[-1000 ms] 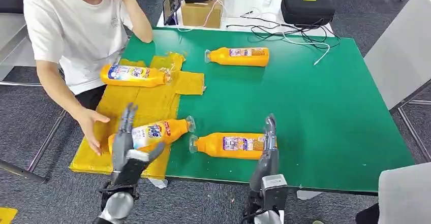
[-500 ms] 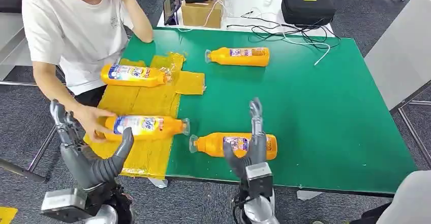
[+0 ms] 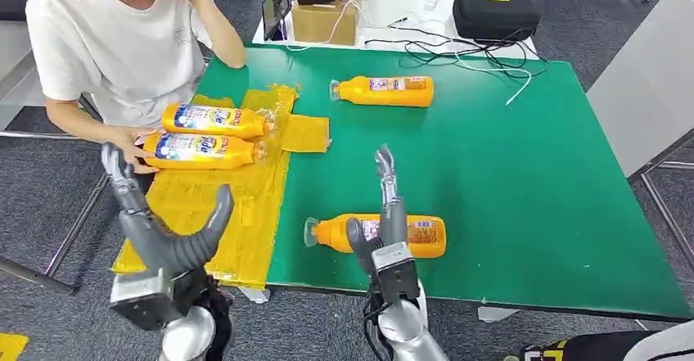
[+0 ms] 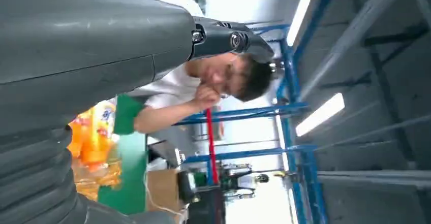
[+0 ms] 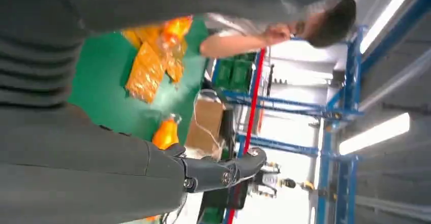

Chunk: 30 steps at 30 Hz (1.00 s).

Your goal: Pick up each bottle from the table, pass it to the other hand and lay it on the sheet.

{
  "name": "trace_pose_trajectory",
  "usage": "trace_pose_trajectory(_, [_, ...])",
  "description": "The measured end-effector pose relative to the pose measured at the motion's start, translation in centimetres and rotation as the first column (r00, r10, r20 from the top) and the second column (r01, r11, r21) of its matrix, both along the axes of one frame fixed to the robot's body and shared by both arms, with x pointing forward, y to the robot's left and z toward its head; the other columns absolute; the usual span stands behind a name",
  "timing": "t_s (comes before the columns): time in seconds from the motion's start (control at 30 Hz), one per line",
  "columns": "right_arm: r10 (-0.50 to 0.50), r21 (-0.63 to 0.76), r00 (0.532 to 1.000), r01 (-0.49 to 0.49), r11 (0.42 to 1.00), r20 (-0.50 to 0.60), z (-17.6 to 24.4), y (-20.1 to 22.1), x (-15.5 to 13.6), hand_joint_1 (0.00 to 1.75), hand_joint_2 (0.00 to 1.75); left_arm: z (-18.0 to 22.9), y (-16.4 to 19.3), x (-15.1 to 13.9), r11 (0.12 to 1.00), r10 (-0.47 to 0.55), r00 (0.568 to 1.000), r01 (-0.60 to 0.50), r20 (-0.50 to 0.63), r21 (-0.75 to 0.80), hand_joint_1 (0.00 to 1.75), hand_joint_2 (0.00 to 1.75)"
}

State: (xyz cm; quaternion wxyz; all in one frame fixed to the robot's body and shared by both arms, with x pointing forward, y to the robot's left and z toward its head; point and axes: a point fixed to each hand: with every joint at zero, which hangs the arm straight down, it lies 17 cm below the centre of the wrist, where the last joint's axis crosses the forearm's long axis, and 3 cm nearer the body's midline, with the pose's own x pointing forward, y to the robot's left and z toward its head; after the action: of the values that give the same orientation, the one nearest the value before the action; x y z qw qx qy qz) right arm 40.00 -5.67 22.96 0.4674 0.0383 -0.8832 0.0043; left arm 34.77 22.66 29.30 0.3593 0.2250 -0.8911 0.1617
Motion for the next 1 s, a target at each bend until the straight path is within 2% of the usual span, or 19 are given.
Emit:
trace_pose_trajectory(0.23, [0.113, -0.019, 0.994, -0.113, 0.993, -0.002, -0.3, 3.2, -0.8, 0.00, 0.00, -1.2, -1.3, 1.4, 0.998, -0.044, 0.999, 0.043, -0.023, -0.040, 0.00, 1.75])
trace_pose_trajectory(0.5, [0.122, -0.001, 0.992, -0.122, 0.993, -0.009, -0.3, 3.3, -0.8, 0.00, 0.00, -2.8, -2.0, 2.3, 0.996, -0.072, 0.995, 0.068, -0.066, -0.064, 0.00, 1.75])
trace_pose_trajectory(0.6, [0.107, 0.026, 0.994, -0.107, 0.994, -0.014, -0.5, 2.8, -0.8, 0.00, 0.00, -4.3, -1.9, 3.0, 0.987, -0.101, 0.990, 0.087, -0.098, -0.139, 0.00, 1.75])
trace_pose_trajectory(0.63, [0.088, 0.033, 0.996, -0.087, 0.996, -0.024, -0.8, 2.3, -0.8, 0.00, 1.75, -5.6, -2.0, 3.5, 0.973, -0.131, 0.984, 0.105, -0.119, -0.204, 0.00, 1.75])
trace_pose_trajectory(0.67, [0.068, 0.042, 0.997, -0.066, 0.997, -0.041, -1.4, 1.8, -0.7, 0.00, 1.75, -7.0, -2.1, 4.0, 0.956, -0.161, 0.976, 0.118, -0.145, -0.267, 0.00, 1.75])
trace_pose_trajectory(0.73, [-0.001, 0.016, 0.999, 0.002, 1.000, -0.050, -2.4, 0.4, -1.0, 0.00, 1.75, -8.5, -3.0, 4.5, 0.949, -0.188, 0.965, 0.132, -0.182, -0.286, 0.00, 1.75])
trace_pose_trajectory(0.8, [-0.092, -0.099, 0.996, 0.094, 0.991, 0.022, -2.4, -0.5, -1.9, 0.00, 1.75, -9.0, -3.8, 4.8, 0.957, -0.195, 0.960, 0.141, -0.201, -0.253, 0.00, 1.75])
trace_pose_trajectory(0.83, [-0.134, -0.198, 0.987, 0.150, 0.969, 0.094, -2.2, -0.7, -2.5, 0.00, 1.75, -9.1, -4.2, 4.9, 0.963, -0.196, 0.958, 0.148, -0.209, -0.224, 0.00, 1.75])
trace_pose_trajectory(0.87, [-0.149, -0.308, 0.972, 0.199, 0.930, 0.180, -2.0, -0.5, -3.1, 0.00, 0.00, -9.1, -4.7, 5.0, 0.969, -0.195, 0.957, 0.155, -0.215, -0.191, 0.00, 1.75])
trace_pose_trajectory(0.9, [-0.143, -0.401, 0.958, 0.236, 0.885, 0.250, -2.1, -0.2, -3.6, 0.00, 0.00, -9.0, -5.0, 5.0, 0.973, -0.192, 0.957, 0.158, -0.217, -0.168, 0.00, 1.75])
trace_pose_trajectory(0.93, [-0.138, -0.486, 0.947, 0.271, 0.831, 0.292, -2.7, -0.2, -3.6, 0.00, 1.75, -9.0, -5.1, 4.9, 0.977, -0.188, 0.958, 0.158, -0.218, -0.146, 0.00, 1.75])
trace_pose_trajectory(1.0, [-0.143, -0.615, 0.935, 0.323, 0.719, 0.325, -4.2, -0.8, -2.7, 0.00, 1.75, -8.9, -5.1, 4.7, 0.982, -0.175, 0.959, 0.153, -0.221, -0.114, 0.00, 1.75])
